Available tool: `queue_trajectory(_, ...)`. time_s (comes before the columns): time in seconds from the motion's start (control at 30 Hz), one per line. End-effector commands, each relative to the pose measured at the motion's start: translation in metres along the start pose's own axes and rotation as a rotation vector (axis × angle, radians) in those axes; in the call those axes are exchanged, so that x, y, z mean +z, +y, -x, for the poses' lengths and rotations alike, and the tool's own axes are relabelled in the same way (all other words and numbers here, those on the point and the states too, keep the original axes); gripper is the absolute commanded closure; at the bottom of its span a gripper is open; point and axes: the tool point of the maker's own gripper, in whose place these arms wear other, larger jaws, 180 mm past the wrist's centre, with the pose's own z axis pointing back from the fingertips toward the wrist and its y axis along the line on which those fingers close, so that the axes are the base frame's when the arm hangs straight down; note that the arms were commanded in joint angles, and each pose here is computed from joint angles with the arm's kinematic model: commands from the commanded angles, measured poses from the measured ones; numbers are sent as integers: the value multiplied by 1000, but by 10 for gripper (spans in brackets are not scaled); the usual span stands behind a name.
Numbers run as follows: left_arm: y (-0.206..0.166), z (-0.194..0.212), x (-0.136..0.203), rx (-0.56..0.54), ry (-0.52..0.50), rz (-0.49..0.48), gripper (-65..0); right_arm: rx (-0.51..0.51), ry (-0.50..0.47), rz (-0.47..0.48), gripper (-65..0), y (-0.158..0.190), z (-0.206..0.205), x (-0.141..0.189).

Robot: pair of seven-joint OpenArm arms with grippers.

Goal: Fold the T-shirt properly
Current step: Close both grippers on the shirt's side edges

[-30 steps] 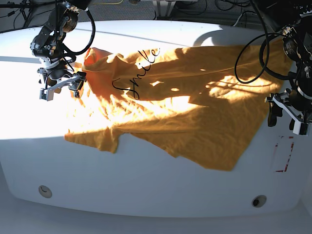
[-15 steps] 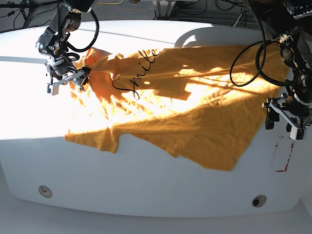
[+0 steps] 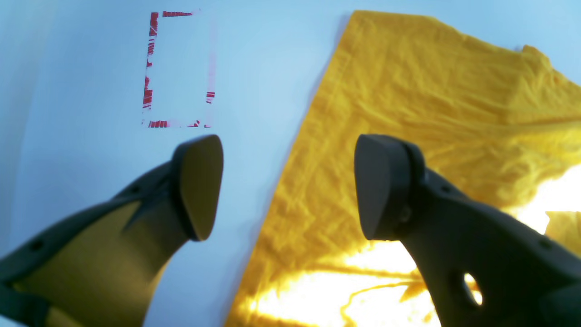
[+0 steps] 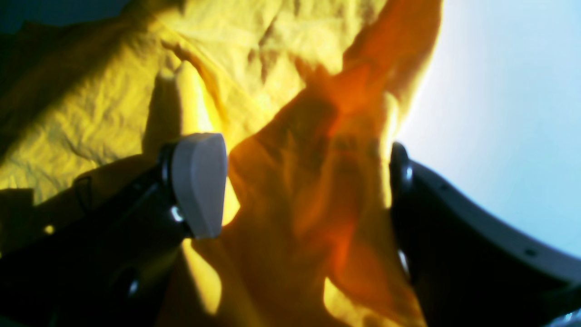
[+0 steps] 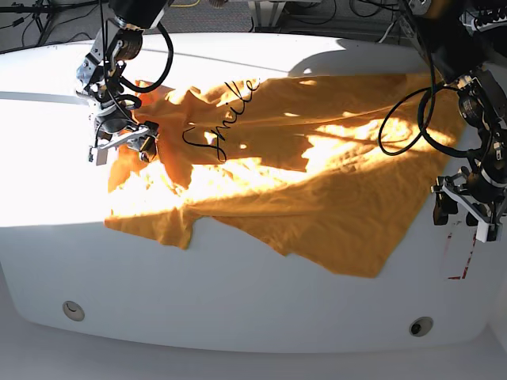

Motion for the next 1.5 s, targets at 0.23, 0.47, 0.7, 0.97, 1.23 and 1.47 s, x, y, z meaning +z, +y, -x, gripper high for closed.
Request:
queue_trajectory(0.23,22,-8,-49,41,9,-16,-428,30,54,22,-29,-8,1,-1)
queue_trajectory(0.47,26,-5,-87,126,0,9,-428,48,34,24,-2,-7,-7,3)
queue_trajectory(0.7,17,6,-121,213,33,56,-428,90,23,2,0,6,-13,4)
queue_trajectory(0.97,3,30,-153,368,55,72,-429,112,-5,-5,0,12,-23,7)
queue_trajectory(1.23,-32,35,-169,373,91,142,-429,117,-14,-7,0,14,-27,7)
queue_trajectory(1.47,-82,34,-179,323,115,223,-429,115,-10,-6,0,13,-25,7)
